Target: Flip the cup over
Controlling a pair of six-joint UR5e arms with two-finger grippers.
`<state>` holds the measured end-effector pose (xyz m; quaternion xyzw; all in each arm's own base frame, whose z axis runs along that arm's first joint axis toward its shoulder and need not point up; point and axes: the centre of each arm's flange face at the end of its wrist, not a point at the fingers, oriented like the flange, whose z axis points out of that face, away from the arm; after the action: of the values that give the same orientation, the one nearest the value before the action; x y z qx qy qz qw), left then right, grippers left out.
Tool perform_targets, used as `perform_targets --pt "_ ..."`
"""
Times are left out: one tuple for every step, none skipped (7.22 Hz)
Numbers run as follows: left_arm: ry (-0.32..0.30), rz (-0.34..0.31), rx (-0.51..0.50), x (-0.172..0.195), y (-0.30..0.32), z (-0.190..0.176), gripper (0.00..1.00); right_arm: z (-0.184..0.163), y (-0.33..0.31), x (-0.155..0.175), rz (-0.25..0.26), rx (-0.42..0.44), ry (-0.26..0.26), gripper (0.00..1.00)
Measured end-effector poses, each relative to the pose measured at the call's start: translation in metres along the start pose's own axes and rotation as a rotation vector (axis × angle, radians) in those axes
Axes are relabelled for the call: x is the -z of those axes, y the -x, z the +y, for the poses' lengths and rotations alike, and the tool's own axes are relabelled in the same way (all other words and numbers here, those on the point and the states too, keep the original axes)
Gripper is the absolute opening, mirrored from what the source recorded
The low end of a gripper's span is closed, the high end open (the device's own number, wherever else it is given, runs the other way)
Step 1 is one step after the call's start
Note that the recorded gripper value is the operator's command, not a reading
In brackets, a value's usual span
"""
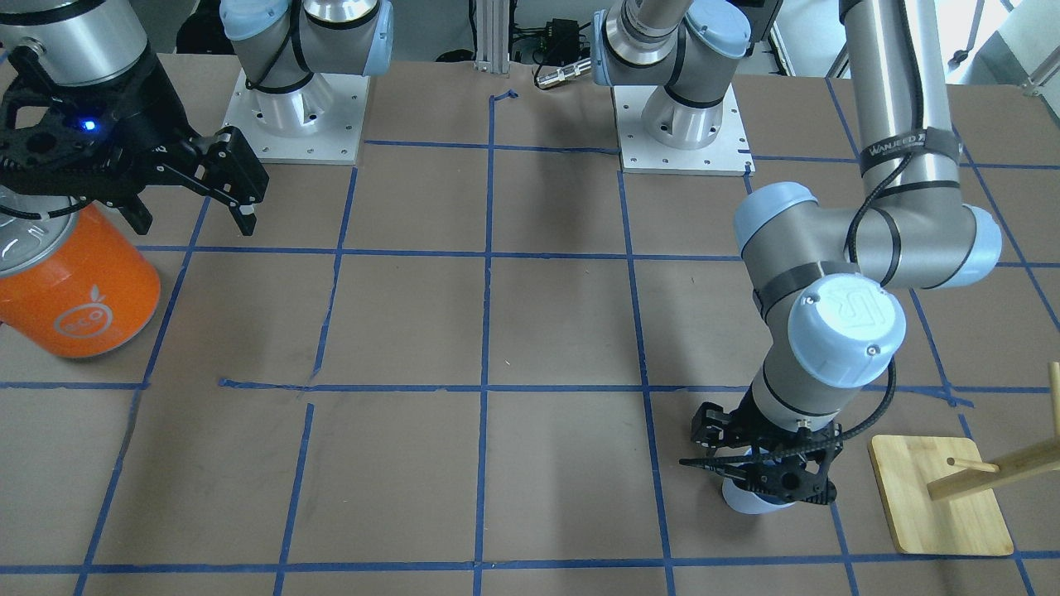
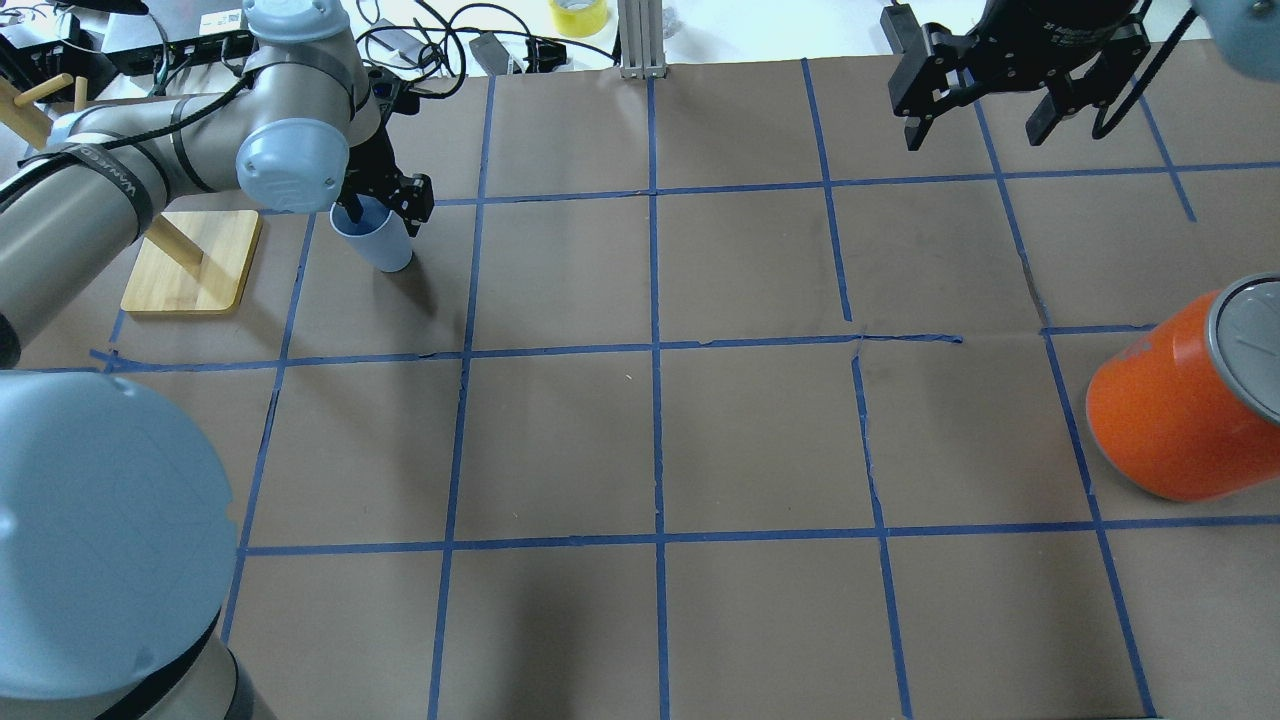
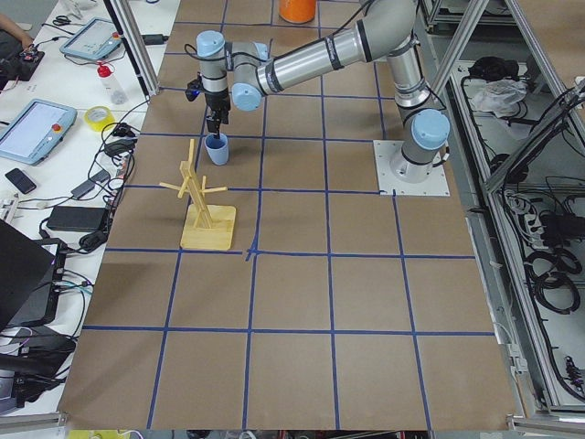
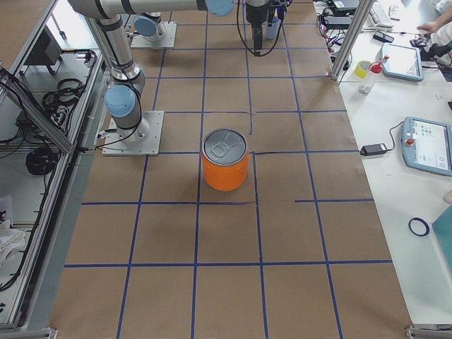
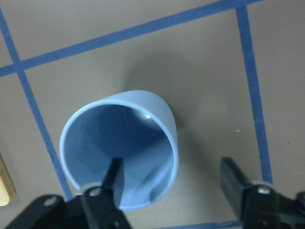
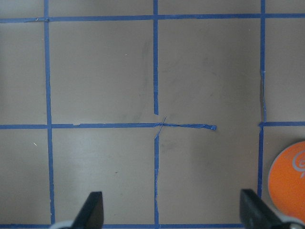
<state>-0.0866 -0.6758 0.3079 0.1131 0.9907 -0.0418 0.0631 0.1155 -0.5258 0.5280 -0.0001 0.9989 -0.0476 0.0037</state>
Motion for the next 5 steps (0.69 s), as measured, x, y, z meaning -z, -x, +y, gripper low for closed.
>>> perform_targets --pt "-0.056 0.025 0.005 0.033 -0.006 0.004 1.00 0.000 0.000 -0.001 0.000 -0.001 0.001 1.00" --pt "-0.099 0.046 0.005 0.066 -0.013 0.014 1.00 0.000 0.000 -0.001 0.000 -0.004 0.002 1.00" --pt "-0.122 0.055 0.005 0.093 -0.021 0.032 0.99 0.000 0.000 -0.001 0.000 -0.007 0.002 1.00" --pt "-0.136 0.060 0.005 0.113 -0.033 0.054 0.99 0.000 0.000 0.000 0.000 -0.009 0.001 1.00" --pt "-0.153 0.061 0.009 0.132 -0.046 0.078 0.98 0.001 0.000 0.000 -0.001 -0.010 0.000 1.00"
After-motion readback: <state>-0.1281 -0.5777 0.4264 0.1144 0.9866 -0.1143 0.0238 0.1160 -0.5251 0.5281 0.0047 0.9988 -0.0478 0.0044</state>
